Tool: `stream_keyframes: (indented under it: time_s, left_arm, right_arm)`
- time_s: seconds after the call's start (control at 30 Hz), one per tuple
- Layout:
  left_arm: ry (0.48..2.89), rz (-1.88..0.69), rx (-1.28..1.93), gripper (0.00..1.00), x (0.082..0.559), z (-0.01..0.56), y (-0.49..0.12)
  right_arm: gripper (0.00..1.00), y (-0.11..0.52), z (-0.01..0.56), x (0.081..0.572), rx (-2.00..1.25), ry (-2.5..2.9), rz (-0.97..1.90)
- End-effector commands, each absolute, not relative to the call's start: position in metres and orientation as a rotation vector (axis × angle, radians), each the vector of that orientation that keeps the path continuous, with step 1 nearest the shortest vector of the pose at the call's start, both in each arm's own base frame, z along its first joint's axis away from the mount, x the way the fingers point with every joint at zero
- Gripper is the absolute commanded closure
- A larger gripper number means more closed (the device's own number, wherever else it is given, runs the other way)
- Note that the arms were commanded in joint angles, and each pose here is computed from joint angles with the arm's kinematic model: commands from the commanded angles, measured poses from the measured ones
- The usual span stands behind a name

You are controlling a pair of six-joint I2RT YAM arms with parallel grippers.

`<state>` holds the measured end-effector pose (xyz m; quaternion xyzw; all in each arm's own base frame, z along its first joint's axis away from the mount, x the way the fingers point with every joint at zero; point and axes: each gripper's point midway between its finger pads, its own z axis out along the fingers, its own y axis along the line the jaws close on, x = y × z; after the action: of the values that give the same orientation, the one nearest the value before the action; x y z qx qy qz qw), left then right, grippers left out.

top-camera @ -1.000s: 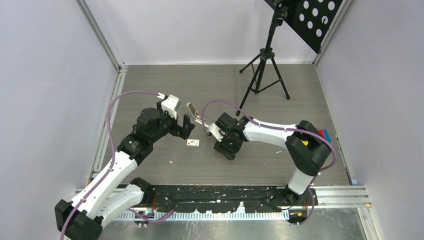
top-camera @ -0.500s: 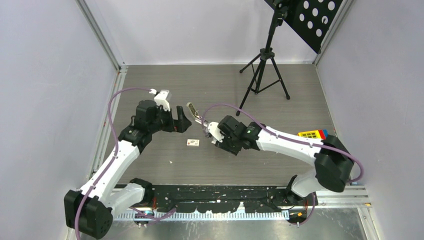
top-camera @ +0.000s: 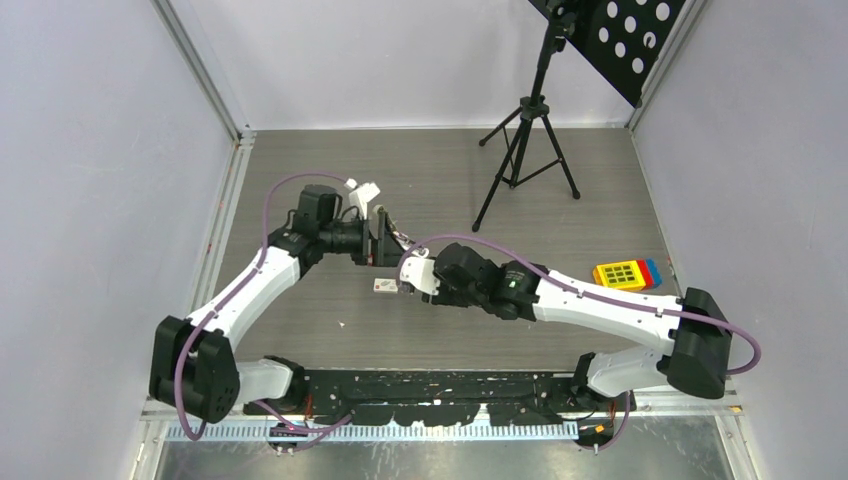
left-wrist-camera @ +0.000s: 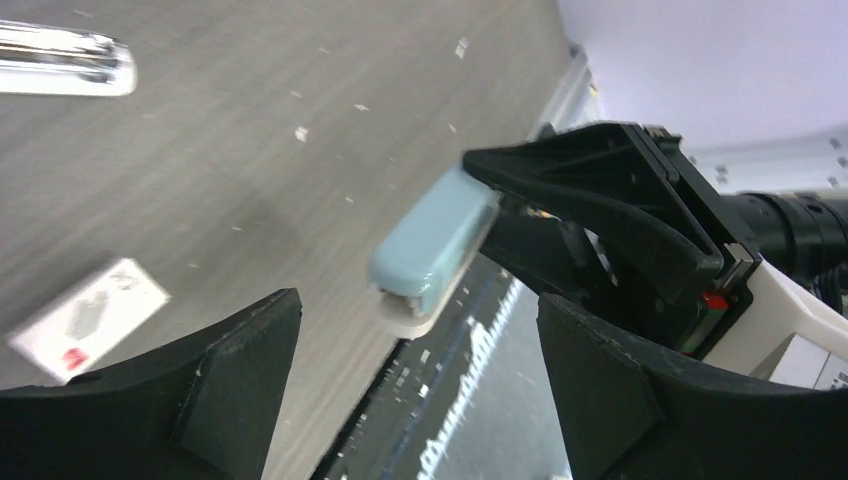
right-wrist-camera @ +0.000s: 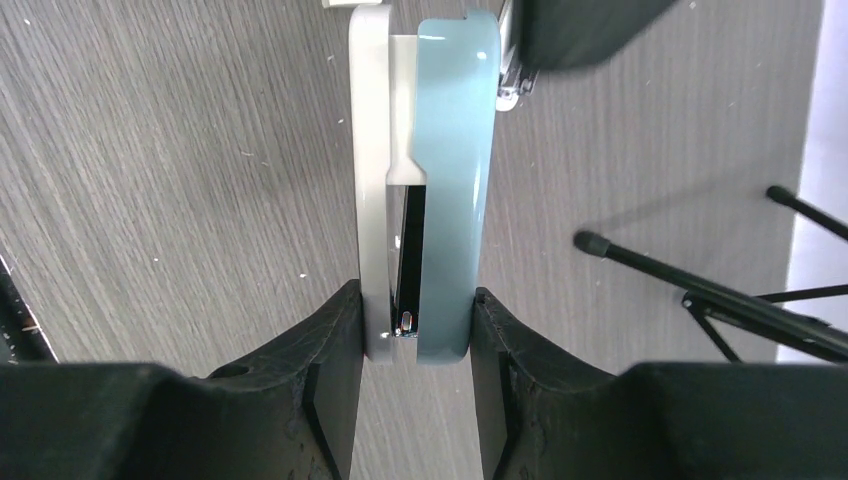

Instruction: Load the staples into the stapler

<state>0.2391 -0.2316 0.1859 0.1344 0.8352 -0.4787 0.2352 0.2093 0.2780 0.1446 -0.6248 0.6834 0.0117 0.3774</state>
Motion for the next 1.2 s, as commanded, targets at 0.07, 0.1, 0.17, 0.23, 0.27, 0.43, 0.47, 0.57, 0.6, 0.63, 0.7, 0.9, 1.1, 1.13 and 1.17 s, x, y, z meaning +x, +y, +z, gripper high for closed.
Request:
stream_keyframes:
  time_s: [0.07,0.1,0.17,0.23,0.27,0.43,0.47,0.57,0.6,0.63,0.7,0.9,1.1,1.13,1.17]
  left_arm:
    - [2.184,-1.585,0.618,0.14,0.207,0.219,-0.264]
    - [2.186,-1.596,0.629,0.15,0.205,0.218,-0.265]
    - [2.194,-1.608,0.636,0.18,0.204,0.215,-0.266]
    - [2.205,-1.611,0.636,0.21,0.204,0.211,-0.267]
    - [2.208,-1.613,0.637,0.22,0.204,0.210,-0.267]
    - [2.203,-1.655,0.681,0.39,0.199,0.211,-0.273]
    - [2.196,-1.665,0.699,0.47,0.197,0.212,-0.275]
    - [2.174,-1.674,0.722,0.75,0.196,0.215,-0.277]
    - [2.165,-1.671,0.727,0.87,0.196,0.215,-0.277]
    - [2.151,-1.669,0.736,0.97,0.196,0.217,-0.277]
    - [2.115,-1.662,0.761,1.00,0.195,0.221,-0.277]
    - [1.917,-1.583,0.877,1.00,0.193,0.234,-0.274]
    - [1.697,-1.441,0.972,1.00,0.194,0.243,-0.270]
    - [1.666,-1.425,0.978,1.00,0.195,0.245,-0.269]
    - [1.640,-1.414,0.982,1.00,0.195,0.246,-0.269]
  right_arm:
    - [0.61,0.296,0.193,0.217,-1.539,1.544,0.010]
    - [0.61,0.296,0.196,0.217,-1.535,1.535,0.005]
    - [0.61,0.296,0.201,0.217,-1.532,1.517,0.002]
    - [0.61,0.297,0.205,0.217,-1.528,1.500,-0.001]
    - [0.61,0.297,0.207,0.217,-1.527,1.491,0.001]
    - [0.60,0.301,0.213,0.215,-1.523,1.460,0.017]
    - [0.60,0.302,0.213,0.215,-1.522,1.458,0.019]
    - [0.58,0.303,0.211,0.215,-1.517,1.460,0.027]
    - [0.57,0.304,0.211,0.215,-1.510,1.462,0.032]
    - [0.54,0.305,0.211,0.214,-1.504,1.463,0.039]
    - [0.48,0.306,0.211,0.213,-1.484,1.468,0.059]
    - [0.18,0.307,0.219,0.208,-1.334,1.506,0.177]
    - [0.02,0.290,0.235,0.205,-1.084,1.601,0.462]
    - [0.01,0.286,0.239,0.206,-1.027,1.614,0.524]
    - [0.01,0.283,0.243,0.206,-0.980,1.620,0.599]
